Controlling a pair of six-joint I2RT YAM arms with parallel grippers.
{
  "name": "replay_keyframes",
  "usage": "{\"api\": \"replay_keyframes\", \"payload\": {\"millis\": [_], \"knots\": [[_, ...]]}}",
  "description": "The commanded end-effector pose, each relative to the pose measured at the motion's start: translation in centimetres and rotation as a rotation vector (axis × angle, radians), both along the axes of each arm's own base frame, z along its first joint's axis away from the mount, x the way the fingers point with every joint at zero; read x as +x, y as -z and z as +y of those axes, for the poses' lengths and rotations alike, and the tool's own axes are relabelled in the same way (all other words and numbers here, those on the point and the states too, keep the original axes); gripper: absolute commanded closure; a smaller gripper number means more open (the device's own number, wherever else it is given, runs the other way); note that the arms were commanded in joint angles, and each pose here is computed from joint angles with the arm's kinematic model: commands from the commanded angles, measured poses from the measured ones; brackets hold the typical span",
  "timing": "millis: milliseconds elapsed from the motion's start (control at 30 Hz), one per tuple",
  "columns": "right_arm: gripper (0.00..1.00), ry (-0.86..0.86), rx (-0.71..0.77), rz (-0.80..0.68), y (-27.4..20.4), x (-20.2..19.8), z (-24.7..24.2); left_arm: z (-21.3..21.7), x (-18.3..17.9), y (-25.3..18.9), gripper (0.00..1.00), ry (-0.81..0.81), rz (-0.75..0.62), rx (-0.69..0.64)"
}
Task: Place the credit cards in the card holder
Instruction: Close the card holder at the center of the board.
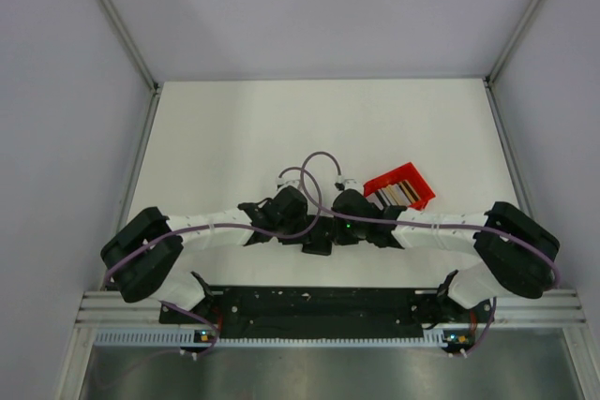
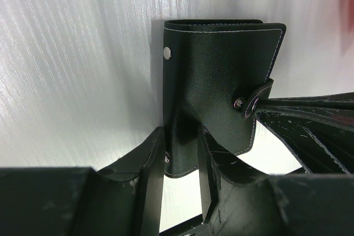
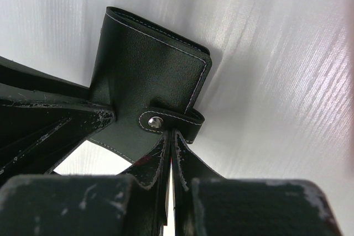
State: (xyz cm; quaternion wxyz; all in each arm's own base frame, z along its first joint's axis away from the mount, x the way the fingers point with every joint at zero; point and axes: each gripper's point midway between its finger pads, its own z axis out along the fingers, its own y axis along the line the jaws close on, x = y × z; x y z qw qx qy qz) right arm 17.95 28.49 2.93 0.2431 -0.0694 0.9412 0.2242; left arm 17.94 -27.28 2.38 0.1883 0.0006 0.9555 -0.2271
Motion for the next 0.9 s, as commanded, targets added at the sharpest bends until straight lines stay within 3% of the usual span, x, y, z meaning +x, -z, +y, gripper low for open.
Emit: {"api": "replay_keyframes", "payload": {"millis": [0,867], "knots": [[1.00,-0.019,0.132,-0.065,-3.3,1.7,3.2,0.5,-0.7,1.1,0.71,0.021,0.023,0.036],[1.00,0.019,0.137,-0.018,-2.4,2.2,2.3,0.6,-0.5,1.1,0.79,0.005,0.021,0.037]]}}
